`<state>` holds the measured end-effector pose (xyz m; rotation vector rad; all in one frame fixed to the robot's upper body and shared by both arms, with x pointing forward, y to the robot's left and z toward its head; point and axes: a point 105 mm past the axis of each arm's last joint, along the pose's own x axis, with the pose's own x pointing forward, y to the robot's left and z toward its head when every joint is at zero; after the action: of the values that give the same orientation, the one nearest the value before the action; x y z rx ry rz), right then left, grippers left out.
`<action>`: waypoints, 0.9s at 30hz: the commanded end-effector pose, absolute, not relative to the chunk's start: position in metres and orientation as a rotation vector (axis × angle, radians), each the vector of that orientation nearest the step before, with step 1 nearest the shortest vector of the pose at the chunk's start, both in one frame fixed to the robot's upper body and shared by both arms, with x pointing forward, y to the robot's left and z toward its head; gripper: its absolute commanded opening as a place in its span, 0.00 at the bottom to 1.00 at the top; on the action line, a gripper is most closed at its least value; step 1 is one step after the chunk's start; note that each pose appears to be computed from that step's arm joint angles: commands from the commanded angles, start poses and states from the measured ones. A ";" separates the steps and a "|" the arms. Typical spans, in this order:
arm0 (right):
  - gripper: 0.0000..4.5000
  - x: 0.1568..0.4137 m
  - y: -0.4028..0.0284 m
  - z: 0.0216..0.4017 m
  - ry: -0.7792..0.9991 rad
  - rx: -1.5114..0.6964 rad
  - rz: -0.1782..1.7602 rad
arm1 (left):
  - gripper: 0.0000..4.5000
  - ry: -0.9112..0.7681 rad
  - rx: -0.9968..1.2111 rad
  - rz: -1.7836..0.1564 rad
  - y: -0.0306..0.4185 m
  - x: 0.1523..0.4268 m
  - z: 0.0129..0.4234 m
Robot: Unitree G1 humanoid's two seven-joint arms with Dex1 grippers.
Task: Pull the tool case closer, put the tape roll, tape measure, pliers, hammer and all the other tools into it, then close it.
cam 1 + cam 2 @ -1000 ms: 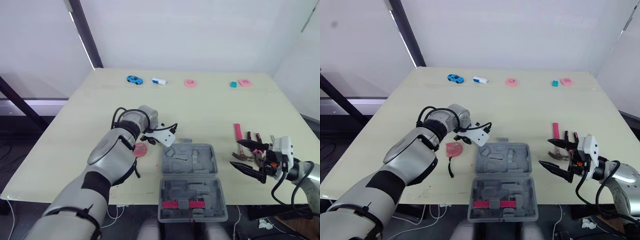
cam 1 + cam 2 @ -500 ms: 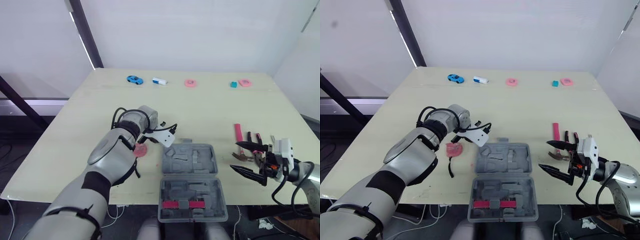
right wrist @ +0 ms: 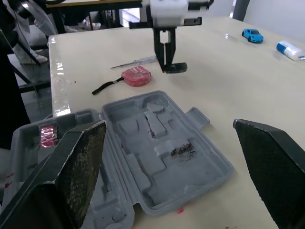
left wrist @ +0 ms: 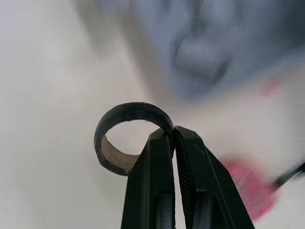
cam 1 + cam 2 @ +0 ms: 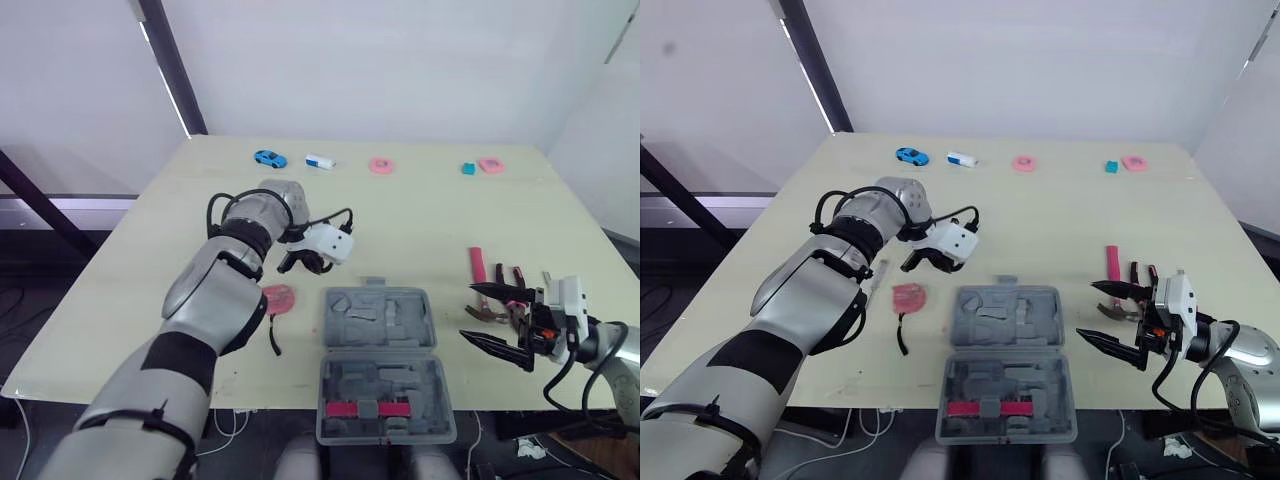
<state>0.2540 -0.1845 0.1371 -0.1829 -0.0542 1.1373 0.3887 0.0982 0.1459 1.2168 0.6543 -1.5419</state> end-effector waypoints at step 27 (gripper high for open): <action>1.00 0.252 -0.185 0.149 -0.068 -0.206 1.167 | 0.04 0.810 0.946 -1.645 0.101 0.360 0.102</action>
<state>0.2547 -0.1837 0.1388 -0.1826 -0.0300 1.1638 0.3614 0.1022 0.0962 0.9376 0.8139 -1.6089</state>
